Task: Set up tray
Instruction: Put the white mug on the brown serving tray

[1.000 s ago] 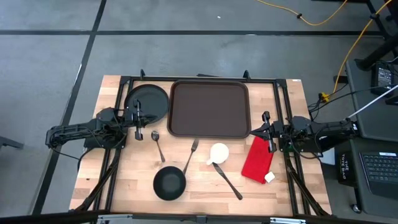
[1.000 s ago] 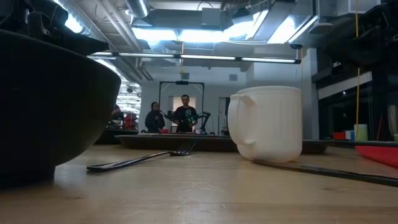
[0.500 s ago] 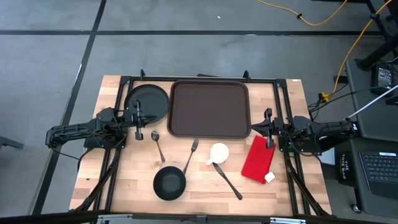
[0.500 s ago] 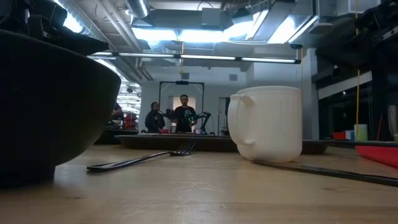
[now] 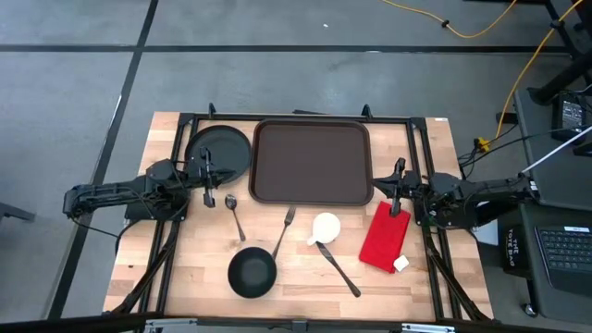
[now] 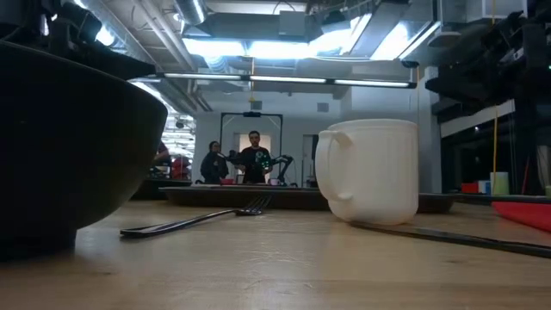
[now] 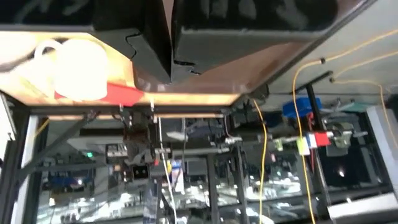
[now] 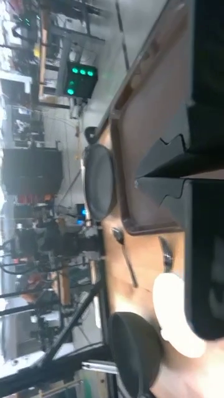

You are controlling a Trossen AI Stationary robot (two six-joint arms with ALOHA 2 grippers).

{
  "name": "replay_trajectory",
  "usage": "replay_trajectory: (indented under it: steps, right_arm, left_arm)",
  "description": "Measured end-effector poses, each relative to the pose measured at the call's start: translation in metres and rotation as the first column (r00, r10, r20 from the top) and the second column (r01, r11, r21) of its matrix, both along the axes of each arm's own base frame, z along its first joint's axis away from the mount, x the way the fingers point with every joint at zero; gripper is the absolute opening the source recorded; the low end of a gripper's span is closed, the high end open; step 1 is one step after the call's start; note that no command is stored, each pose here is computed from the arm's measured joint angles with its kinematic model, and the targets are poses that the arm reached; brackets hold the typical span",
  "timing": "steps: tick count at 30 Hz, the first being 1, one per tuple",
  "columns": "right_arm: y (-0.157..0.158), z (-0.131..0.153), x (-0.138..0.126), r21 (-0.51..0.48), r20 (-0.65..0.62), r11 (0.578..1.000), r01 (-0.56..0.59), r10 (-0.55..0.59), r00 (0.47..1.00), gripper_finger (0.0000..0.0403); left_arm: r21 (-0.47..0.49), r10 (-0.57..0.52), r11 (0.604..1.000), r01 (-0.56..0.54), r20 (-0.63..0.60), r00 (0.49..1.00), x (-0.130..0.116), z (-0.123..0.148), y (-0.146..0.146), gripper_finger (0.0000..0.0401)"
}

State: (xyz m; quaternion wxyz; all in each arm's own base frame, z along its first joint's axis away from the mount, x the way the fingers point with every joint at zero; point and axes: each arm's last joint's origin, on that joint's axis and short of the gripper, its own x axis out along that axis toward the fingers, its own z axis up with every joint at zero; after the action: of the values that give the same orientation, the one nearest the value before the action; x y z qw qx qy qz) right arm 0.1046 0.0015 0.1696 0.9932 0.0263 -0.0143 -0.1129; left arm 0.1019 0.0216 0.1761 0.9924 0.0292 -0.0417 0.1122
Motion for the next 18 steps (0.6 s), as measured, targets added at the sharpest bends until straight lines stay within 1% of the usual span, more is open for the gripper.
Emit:
replay_trajectory:
  steps: [3, 5, 10, 12, 15, 18]
  right_arm:
    - [0.000, 0.002, 0.003, 0.001, 0.011, 1.000, 0.007, -0.007, 1.000, 0.0002]
    - [0.000, 0.000, 0.006, 0.004, -0.004, 0.999, 0.033, -0.033, 0.999, 0.0002]
    - [0.000, 0.001, 0.012, 0.022, -0.022, 0.999, 0.033, -0.033, 0.999, 0.0002]
    - [0.001, 0.009, 0.015, 0.018, -0.027, 0.999, 0.029, -0.028, 0.999, 0.0002]
    - [0.003, 0.025, 0.021, -0.009, -0.030, 1.000, -0.017, 0.017, 0.999, 0.0002]
    - [0.004, 0.038, 0.029, -0.032, -0.062, 0.998, -0.046, 0.044, 0.997, 0.0004]
  left_arm:
    - [0.011, -0.018, 1.000, 0.018, 0.013, 1.000, 0.006, 0.004, 0.001, 0.0001]
    - [0.012, -0.015, 1.000, 0.016, -0.006, 1.000, 0.010, 0.008, 0.002, 0.0001]
    - [-0.016, -0.037, 0.999, 0.036, -0.076, 0.996, 0.026, 0.025, 0.004, 0.0001]
    - [-0.022, -0.043, 0.999, 0.041, -0.096, 0.994, 0.033, 0.034, 0.006, 0.0001]
    - [-0.030, -0.043, 0.999, 0.040, -0.122, 0.992, 0.045, 0.044, 0.008, 0.0002]
    - [-0.020, -0.046, 0.999, 0.044, -0.143, 0.989, 0.055, 0.052, 0.009, 0.0001]
